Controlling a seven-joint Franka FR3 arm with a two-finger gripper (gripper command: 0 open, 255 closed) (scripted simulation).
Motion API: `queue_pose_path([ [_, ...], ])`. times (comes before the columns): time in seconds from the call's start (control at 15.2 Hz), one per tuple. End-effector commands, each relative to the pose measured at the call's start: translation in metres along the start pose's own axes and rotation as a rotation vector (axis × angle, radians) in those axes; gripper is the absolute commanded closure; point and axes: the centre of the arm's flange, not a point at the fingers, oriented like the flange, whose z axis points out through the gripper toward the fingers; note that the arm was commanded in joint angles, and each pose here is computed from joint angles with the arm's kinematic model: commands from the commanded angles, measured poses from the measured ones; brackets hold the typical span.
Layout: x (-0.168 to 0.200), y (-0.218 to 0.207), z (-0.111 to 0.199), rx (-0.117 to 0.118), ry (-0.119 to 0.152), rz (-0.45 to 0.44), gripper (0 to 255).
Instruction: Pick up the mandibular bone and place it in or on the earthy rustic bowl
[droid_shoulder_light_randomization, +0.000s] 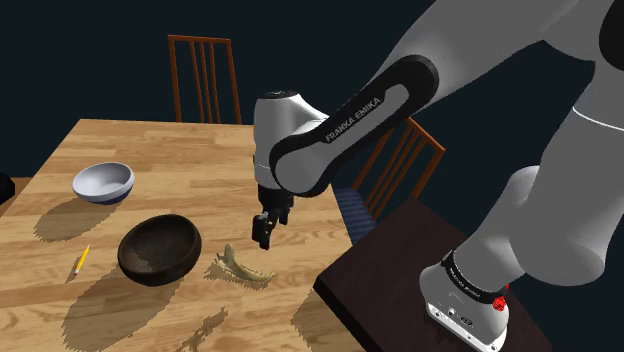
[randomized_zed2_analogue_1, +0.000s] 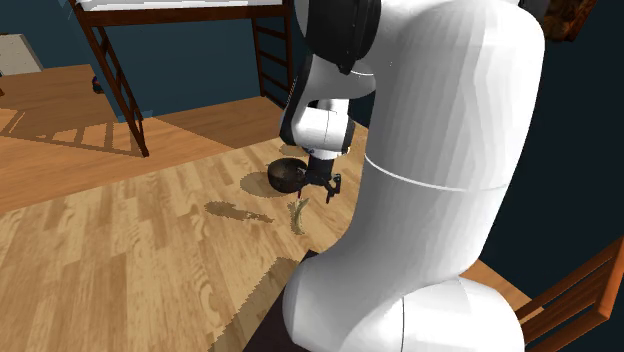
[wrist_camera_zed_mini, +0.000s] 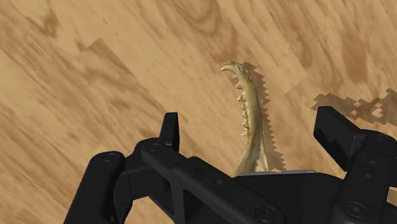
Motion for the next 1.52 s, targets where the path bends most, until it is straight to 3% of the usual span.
queue_pose_path([
  [0.0,0.017,-0.011,0.015,0.001,0.002,-0.018,0],
  [0.4,0.059,-0.054,0.066,0.002,0.004,-0.071,0],
  [0.92,0.060,-0.055,0.107,0.002,0.004,-0.072,0],
  [1.45,0.060,-0.055,0.107,0.002,0.004,-0.072,0],
])
